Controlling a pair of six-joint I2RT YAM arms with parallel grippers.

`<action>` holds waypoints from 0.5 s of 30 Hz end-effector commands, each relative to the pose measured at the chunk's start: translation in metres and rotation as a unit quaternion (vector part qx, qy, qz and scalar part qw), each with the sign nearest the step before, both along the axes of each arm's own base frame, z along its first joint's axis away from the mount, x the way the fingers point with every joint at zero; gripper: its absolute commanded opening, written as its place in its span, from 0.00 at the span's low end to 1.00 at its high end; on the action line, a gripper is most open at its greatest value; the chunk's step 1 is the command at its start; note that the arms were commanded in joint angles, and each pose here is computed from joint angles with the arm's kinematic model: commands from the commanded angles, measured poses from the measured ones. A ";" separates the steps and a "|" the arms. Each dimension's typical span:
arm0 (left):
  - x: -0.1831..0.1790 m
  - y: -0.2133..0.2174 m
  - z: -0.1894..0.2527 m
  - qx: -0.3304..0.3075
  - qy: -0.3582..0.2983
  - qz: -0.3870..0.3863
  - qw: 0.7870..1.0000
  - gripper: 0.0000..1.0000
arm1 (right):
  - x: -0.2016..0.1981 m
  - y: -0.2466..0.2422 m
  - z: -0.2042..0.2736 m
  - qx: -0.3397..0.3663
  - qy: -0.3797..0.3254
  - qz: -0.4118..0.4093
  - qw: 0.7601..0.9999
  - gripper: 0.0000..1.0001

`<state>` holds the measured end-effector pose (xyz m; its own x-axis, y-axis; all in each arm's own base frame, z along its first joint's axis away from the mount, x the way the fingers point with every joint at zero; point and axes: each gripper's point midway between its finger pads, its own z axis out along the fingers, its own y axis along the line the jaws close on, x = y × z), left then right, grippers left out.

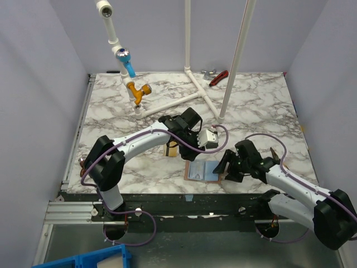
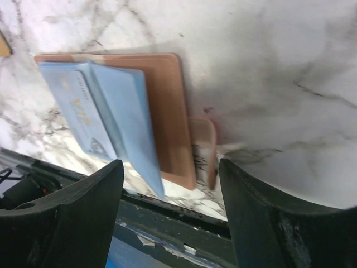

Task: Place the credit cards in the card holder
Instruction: Close the card holder at the center of the board.

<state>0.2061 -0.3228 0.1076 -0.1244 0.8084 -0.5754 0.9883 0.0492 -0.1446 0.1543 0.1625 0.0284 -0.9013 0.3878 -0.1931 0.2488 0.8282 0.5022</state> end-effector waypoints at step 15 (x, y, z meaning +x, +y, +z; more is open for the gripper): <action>-0.007 0.016 -0.058 0.062 -0.010 -0.032 0.998 0.35 | -0.003 0.027 -0.040 0.081 0.033 0.031 0.996 0.53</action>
<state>0.1955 -0.3188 0.0695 -0.0691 0.8520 -0.5190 0.9913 0.0004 -0.1313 0.1768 0.2071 0.0258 -0.9168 0.3718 -0.1460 0.1757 0.7036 0.6885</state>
